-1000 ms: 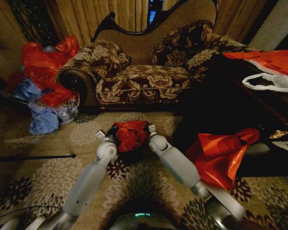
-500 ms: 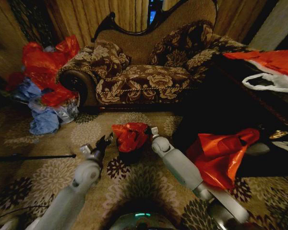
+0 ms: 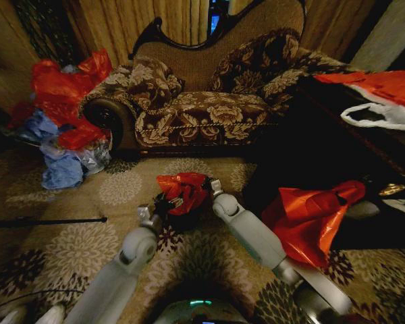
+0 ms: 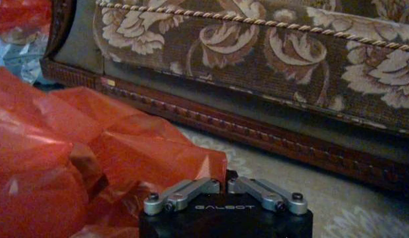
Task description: Place a garbage bag over the trash bin.
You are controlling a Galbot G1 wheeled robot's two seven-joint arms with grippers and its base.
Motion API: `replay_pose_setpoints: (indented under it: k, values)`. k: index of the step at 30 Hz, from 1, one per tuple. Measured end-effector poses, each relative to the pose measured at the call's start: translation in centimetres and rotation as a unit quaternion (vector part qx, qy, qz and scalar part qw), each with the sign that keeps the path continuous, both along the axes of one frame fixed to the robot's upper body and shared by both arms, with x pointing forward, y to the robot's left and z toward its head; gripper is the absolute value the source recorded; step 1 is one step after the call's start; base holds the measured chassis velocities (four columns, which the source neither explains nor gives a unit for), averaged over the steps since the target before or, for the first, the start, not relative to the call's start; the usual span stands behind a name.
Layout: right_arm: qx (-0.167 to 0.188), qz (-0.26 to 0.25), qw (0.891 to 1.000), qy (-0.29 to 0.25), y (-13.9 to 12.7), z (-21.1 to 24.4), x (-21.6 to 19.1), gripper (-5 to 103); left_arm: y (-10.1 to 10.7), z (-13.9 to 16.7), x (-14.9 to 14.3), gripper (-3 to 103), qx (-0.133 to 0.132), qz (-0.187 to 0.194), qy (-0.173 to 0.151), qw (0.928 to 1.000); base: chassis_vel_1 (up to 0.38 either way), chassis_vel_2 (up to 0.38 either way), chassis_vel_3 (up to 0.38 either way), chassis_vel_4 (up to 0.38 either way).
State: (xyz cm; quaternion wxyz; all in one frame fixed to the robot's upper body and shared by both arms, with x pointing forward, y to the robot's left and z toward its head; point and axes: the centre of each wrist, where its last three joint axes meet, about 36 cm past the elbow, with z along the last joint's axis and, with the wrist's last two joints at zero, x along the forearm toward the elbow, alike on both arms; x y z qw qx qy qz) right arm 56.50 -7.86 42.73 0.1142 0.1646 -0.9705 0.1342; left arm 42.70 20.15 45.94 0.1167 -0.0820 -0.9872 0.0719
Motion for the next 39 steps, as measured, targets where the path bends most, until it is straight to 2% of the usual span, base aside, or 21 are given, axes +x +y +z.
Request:
replay_pose_setpoints:
  k: [3, 8, 10, 12, 14, 16, 17, 19, 20, 22, 23, 26, 28, 30, 31, 35, 38, 39]
  values:
    - [-0.002, 0.0, 1.0, -0.003, -0.1, -0.4, -0.1, 0, -1.1, -0.8, 1.8, 100, 0.01, -0.017, 0.003, 0.9998, 0.0, 0.0, 0.0, 0.0]
    - [-0.003, 0.0, 1.0, -0.003, -0.3, -0.5, -0.2, 0, -2.2, -2.1, 2.7, 100, 0.027, -0.027, 0.015, 0.9991, 0.0, 0.0, 0.0, 0.0]
    - [-0.002, -0.001, 1.0, -0.003, -0.6, -0.5, 0.0, 0, -2.4, -2.9, 2.9, 103, 0.053, -0.027, 0.026, 0.9979, 0.0, 0.0, 0.0, 0.0]
    - [-0.001, -0.002, 1.0, -0.002, -0.7, -0.5, 0.1, 0, -2.4, -3.1, 2.9, 101, 0.061, -0.026, 0.03, 0.9973, 0.0, 0.0, 0.0, 0.0]
    - [0.001, -0.006, 1.0, -0.003, -1.2, -0.5, 0.4, 0, -2.4, -3.7, 3.2, 95, 0.085, -0.017, 0.037, 0.9956, 0.0, 0.0, 0.0, 0.0]
    - [0.002, -0.007, 1.0, -0.002, -1.3, -0.6, 0.5, 0, -2.3, -3.9, 3.4, 95, 0.093, -0.013, 0.036, 0.9949, 0.0, 0.0, 0.0, 0.0]
    - [0.002, -0.009, 1.0, -0.002, -1.4, -0.7, 0.5, 0, -2.3, -4.3, 3.8, 86, 0.102, -0.009, 0.035, 0.9941, 0.0, 0.0, 0.0, 0.0]
    - [0.002, -0.009, 1.0, -0.002, -1.4, -0.8, 0.6, 0, -2.3, -4.5, 4.0, 86, 0.106, -0.006, 0.032, 0.9939, 0.0, 0.0, 0.0, 0.0]
    - [0.002, -0.009, 1.0, -0.003, -1.5, -0.7, 0.6, 0, -2.3, -4.6, 4.3, 81, 0.106, -0.003, 0.029, 0.9939, 0.0, 0.0, 0.0, 0.0]
    - [0.0, -0.009, 1.0, -0.003, -1.5, -0.7, 0.7, 0, -2.4, -4.7, 4.5, 71, 0.104, -0.002, 0.025, 0.9943, 0.0, 0.0, 0.0, 0.0]
    - [0.0, -0.009, 1.0, -0.003, -1.5, -0.7, 0.7, 0, -2.4, -4.7, 4.5, 71, 0.104, -0.002, 0.025, 0.9943, 0.0, 0.0, 0.0, 0.0]
    - [0.0, -0.01, 1.0, -0.005, -1.4, -0.6, 0.9, 0, -2.6, -4.3, 4.2, 54, 0.096, -0.005, 0.02, 0.9952, 0.0, 0.0, 0.0, 0.0]
    - [0.0, -0.01, 1.0, -0.006, -1.4, -0.5, 1.0, 0, -2.5, -4.3, 4.1, 54, 0.094, -0.004, 0.021, 0.9953, 0.0, 0.0, 0.0, 0.0]
    - [0.0, -0.01, 1.0, -0.007, -1.4, -0.4, 1.1, 0, -2.2, -4.5, 4.1, 43, 0.092, -0.002, 0.02, 0.9956, 0.0, 0.0, 0.0, 0.0]
    - [0.0, -0.01, 1.0, -0.007, -1.4, -0.4, 1.1, 0, -2.2, -4.5, 4.1, 43, 0.092, -0.002, 0.02, 0.9956, 0.0, 0.0, 0.0, 0.0]
    - [0.0, -0.015, 1.0, -0.01, -1.6, -0.3, 1.1, 0, -1.7, -4.7, 3.9, 22, 0.086, 0.005, 0.017, 0.9961, 0.0, 0.0, 0.0, 0.0]
    - [-0.001, -0.019, 1.0, -0.011, -1.8, -0.3, 0.9, 0, -1.5, -4.7, 3.5, 16, 0.083, 0.008, 0.015, 0.9964, 0.0, 0.0, 0.0, 0.0]
    - [-0.002, -0.022, 1.0, -0.013, -2.1, -0.3, 0.9, 0, -1.3, -4.6, 3.0, 6, 0.079, 0.011, 0.012, 0.9967, 0.0, 0.0, 0.0, 0.0]
